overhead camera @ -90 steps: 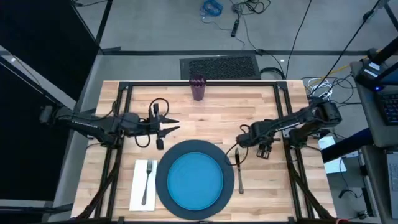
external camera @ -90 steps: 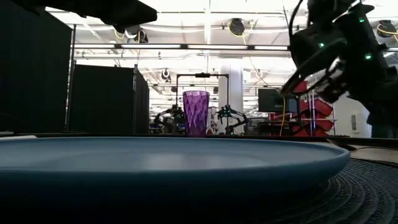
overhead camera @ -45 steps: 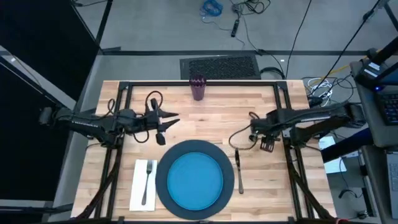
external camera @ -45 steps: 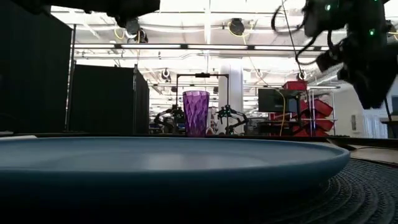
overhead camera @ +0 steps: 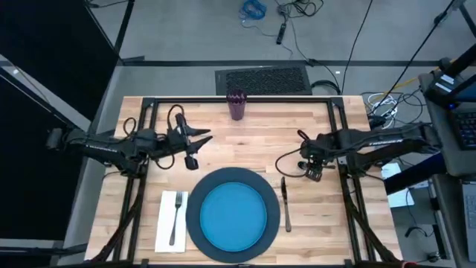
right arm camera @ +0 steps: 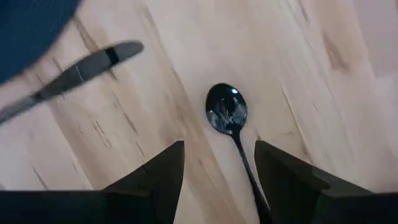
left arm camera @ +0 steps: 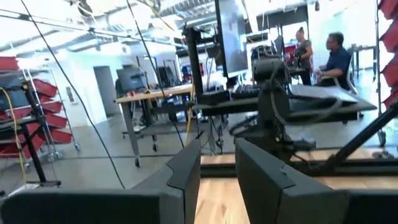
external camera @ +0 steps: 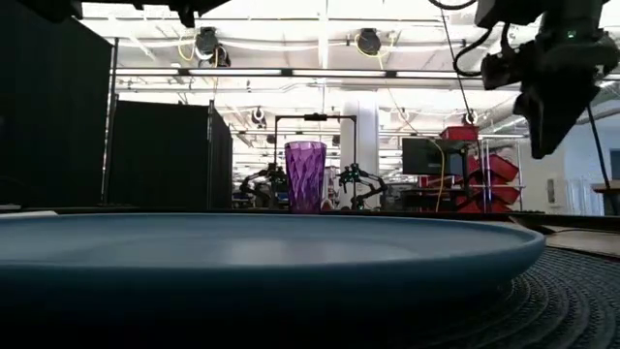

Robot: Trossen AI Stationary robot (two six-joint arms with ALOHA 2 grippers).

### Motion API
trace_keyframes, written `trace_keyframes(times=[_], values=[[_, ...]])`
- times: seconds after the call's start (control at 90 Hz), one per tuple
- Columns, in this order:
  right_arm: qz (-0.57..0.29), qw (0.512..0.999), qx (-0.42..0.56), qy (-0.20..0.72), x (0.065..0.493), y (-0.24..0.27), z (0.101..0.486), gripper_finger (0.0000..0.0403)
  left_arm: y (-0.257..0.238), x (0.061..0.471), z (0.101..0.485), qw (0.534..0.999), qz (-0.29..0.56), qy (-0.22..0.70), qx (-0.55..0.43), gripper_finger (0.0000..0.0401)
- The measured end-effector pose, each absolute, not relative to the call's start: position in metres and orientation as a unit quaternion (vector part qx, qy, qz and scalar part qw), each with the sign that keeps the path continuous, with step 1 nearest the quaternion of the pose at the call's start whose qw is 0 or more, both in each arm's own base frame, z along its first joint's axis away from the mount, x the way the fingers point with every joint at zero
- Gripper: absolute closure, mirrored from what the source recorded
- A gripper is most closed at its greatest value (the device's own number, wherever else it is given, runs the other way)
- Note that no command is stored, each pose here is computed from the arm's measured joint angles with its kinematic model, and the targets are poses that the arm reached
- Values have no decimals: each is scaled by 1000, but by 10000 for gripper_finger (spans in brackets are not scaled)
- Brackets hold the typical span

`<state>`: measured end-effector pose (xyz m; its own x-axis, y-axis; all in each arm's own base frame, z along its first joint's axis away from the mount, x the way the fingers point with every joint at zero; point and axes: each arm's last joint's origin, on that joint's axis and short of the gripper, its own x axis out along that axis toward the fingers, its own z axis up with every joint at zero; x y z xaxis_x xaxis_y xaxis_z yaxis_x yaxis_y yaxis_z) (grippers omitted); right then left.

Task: Set table place
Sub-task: Move the black spoon to the right of the black table knife

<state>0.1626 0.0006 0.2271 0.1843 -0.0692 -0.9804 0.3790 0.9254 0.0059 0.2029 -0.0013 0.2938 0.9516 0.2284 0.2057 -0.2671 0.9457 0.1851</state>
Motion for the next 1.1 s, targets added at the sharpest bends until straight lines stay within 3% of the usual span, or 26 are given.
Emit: trace_keyframes(times=[0.333,0.789,1.1], values=[[-140,701,127,688,146,4,190,222,-1,204,290,984,125,-73,105,317],[-171,712,138,667,151,2,190,222,1,203,289,980,158,-63,103,317],[-229,659,157,699,152,2,165,222,0,203,289,980,158,-63,103,317]])
